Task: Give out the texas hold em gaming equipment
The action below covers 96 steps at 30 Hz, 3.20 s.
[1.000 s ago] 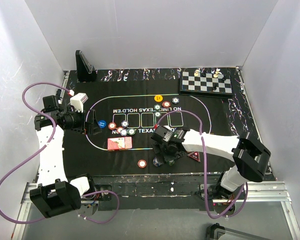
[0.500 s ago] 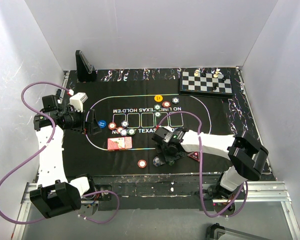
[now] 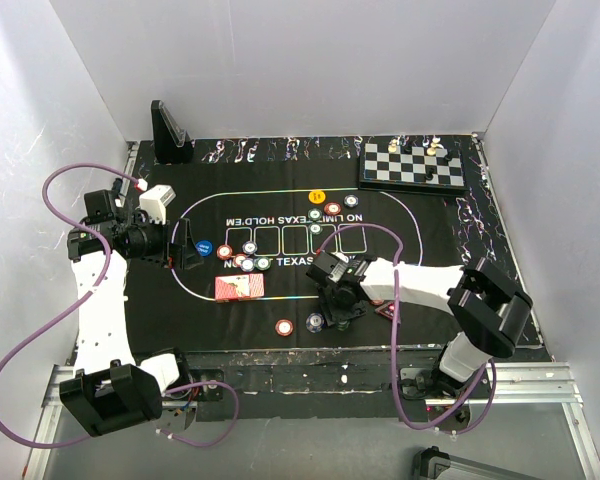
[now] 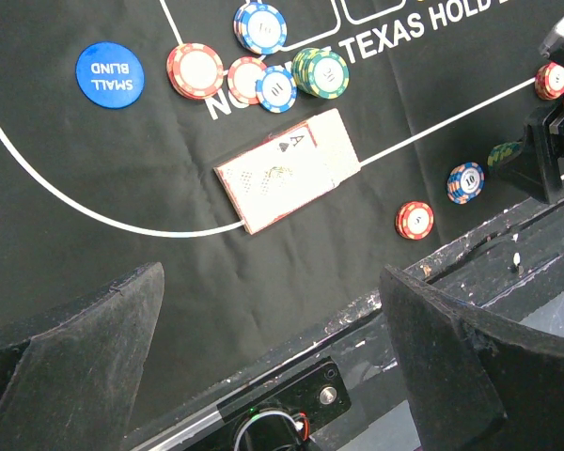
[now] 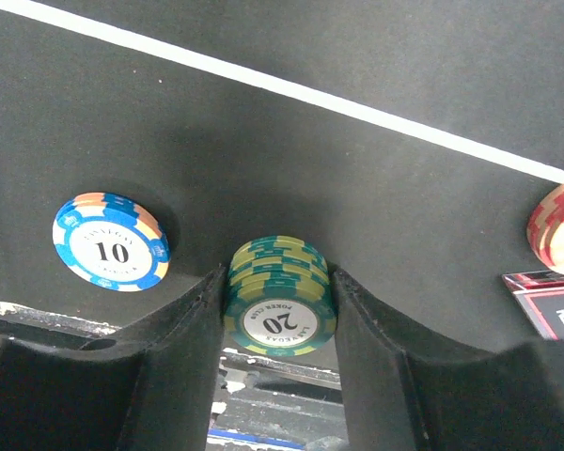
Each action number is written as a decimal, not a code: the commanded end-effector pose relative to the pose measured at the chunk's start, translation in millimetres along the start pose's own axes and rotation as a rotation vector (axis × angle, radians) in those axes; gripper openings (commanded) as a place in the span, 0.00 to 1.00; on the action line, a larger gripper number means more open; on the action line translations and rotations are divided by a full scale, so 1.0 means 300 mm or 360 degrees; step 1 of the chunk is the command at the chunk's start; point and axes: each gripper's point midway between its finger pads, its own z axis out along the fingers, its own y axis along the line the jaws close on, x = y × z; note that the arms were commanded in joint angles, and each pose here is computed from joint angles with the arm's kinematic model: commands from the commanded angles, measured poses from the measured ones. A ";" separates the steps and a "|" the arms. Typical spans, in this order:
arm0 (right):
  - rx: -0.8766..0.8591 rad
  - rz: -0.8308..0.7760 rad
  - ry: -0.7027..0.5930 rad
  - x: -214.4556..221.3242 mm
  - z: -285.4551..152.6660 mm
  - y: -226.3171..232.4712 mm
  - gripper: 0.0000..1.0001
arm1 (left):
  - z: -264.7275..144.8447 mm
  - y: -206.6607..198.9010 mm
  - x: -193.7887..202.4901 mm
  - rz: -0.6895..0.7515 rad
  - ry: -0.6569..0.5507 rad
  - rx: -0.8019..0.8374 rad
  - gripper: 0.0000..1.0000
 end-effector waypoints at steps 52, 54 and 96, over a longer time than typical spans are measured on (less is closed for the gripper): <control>0.0283 0.1093 -0.0217 -0.151 -0.155 -0.652 0.26 | 0.017 0.003 0.015 0.0055 -0.0005 0.0035 1.00; 0.0281 0.1175 -0.0219 -0.122 -0.148 -0.651 0.29 | 0.020 -0.001 0.017 0.0056 -0.0003 0.0052 1.00; 0.0014 0.0900 -0.0330 -0.244 -0.355 -0.369 0.81 | 0.255 -0.117 0.229 0.0820 0.0350 0.0416 1.00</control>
